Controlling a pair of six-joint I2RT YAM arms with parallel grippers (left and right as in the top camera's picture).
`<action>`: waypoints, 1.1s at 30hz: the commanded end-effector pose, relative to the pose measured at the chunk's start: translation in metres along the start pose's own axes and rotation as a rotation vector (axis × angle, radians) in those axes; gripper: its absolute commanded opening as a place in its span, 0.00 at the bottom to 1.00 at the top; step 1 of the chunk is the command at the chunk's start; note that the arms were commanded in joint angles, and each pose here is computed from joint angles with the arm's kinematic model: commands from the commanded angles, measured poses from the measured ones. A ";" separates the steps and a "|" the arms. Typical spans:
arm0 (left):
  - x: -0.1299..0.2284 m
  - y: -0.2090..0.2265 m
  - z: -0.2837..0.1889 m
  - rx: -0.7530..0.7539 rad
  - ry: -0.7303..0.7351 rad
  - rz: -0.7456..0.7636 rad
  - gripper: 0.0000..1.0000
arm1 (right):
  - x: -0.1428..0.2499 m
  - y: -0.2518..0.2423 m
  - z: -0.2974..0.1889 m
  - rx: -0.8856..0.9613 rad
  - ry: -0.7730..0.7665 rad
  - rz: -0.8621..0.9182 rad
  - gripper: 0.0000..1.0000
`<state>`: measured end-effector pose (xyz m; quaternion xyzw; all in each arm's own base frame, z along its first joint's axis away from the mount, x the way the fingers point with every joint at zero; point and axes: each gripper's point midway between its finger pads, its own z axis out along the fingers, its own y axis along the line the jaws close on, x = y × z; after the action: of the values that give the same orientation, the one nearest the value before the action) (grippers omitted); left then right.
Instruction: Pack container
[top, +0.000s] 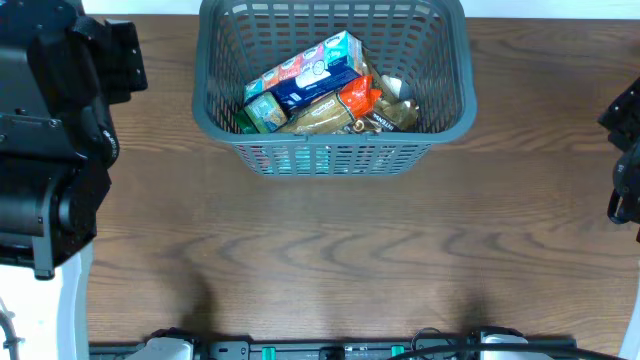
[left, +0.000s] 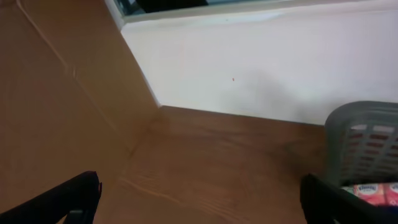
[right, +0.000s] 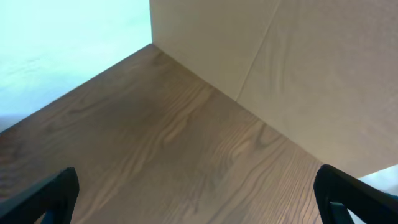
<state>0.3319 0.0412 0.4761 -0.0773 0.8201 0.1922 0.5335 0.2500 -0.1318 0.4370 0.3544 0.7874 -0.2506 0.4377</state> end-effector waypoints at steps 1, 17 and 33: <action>0.000 0.008 -0.006 -0.023 -0.001 0.006 0.99 | -0.003 -0.005 -0.001 0.019 -0.010 0.018 0.99; -0.008 0.015 -0.065 0.144 -0.117 -0.241 0.98 | -0.003 -0.005 0.000 0.019 -0.010 0.017 0.99; 0.075 0.031 -0.105 0.201 -0.239 -0.421 0.99 | -0.003 -0.005 -0.001 0.019 -0.010 0.018 0.99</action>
<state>0.2019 0.0354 0.4758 -0.1491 0.7298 0.0258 0.6667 0.2500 -0.1317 0.4370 0.3544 0.7875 -0.2504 0.4377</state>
